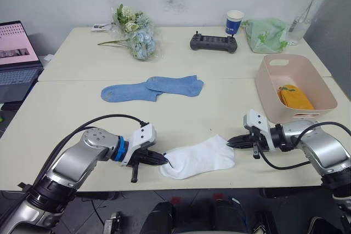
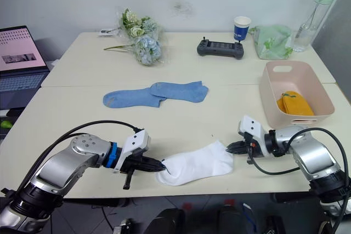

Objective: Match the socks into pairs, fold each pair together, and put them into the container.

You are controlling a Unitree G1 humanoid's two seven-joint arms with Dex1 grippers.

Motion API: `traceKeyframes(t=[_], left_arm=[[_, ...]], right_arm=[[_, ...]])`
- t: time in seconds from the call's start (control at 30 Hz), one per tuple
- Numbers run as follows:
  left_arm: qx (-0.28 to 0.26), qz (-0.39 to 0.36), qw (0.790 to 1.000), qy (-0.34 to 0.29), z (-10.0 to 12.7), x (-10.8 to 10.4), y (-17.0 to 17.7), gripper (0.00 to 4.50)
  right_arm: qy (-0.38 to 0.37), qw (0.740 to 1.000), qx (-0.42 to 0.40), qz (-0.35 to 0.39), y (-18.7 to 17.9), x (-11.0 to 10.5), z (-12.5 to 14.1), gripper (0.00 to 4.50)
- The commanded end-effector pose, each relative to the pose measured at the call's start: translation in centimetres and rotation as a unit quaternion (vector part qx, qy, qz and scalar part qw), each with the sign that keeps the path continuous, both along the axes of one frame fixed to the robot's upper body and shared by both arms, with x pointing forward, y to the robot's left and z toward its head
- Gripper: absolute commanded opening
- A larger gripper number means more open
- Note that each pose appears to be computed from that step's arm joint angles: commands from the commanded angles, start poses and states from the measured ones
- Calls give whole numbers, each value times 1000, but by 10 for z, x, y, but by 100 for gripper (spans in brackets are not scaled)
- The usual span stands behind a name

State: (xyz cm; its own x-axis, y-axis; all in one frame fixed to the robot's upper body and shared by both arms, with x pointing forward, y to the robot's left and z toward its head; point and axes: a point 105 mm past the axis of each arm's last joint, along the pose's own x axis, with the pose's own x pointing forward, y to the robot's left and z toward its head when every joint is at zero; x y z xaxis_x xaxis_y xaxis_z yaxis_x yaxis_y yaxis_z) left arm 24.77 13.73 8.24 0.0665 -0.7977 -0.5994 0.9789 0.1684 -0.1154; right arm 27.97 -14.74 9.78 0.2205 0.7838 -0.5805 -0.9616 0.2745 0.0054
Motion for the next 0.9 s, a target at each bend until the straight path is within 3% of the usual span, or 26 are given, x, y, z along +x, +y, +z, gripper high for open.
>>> traceKeyframes(t=[0.03,0.57,0.7,0.9], left_arm=[[8,-5,1000,-10,4,0,4,0],[-7,4,1000,-8,15,5,6,0],[-7,12,1000,-19,15,10,7,92],[-11,17,1000,-20,20,12,11,257]], right_arm=[[-8,1000,2,10,1,-1,4,2],[-7,1000,-1,9,0,0,3,2],[-6,1000,0,14,1,-1,3,0],[-19,1000,10,7,2,2,12,155]])
